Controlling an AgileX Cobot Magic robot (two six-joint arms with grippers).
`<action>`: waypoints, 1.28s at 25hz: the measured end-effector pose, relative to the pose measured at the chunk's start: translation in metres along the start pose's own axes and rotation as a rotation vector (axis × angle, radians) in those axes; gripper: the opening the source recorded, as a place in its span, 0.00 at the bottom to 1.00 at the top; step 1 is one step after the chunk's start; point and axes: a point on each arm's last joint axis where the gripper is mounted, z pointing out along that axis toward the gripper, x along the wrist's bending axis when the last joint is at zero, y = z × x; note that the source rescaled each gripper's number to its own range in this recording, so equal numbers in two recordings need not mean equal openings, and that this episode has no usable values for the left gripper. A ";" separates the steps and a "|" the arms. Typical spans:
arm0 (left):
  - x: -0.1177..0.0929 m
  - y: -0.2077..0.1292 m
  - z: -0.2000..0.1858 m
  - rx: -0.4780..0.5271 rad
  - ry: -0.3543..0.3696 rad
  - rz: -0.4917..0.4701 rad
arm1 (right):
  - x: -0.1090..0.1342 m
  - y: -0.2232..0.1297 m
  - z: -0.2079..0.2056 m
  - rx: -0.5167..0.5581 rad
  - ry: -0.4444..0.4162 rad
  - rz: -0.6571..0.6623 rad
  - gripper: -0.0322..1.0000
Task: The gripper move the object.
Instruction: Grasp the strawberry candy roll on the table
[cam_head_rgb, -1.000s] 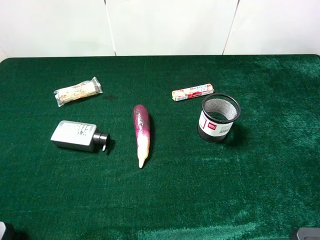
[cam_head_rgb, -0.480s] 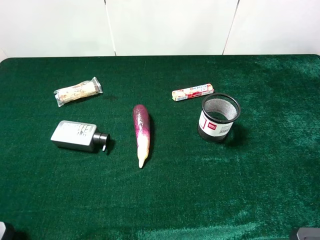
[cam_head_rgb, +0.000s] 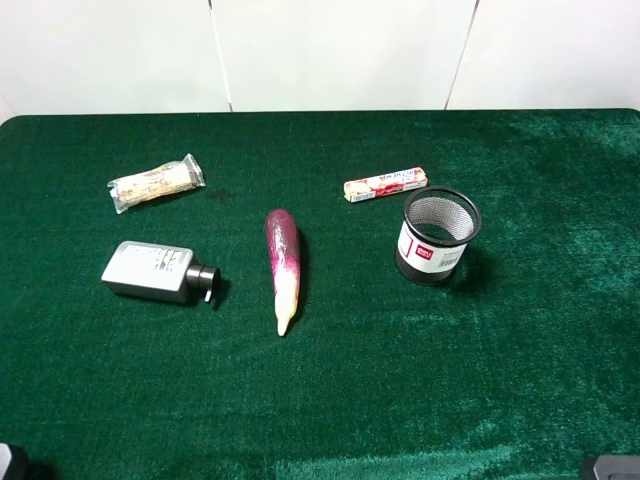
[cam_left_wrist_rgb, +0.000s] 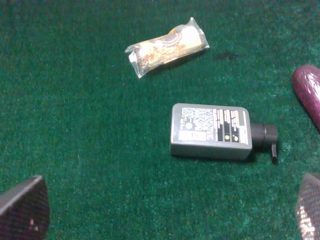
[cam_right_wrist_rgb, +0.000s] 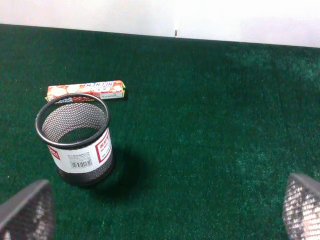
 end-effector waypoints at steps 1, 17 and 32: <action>0.000 0.000 0.000 0.000 0.000 0.000 | 0.000 0.000 0.000 0.000 0.000 0.000 1.00; 0.000 0.000 0.000 0.000 0.000 0.000 | 0.000 0.000 0.000 0.000 0.000 0.000 1.00; 0.000 0.000 0.000 0.000 0.000 0.000 | 0.000 0.001 0.001 0.009 0.002 -0.023 1.00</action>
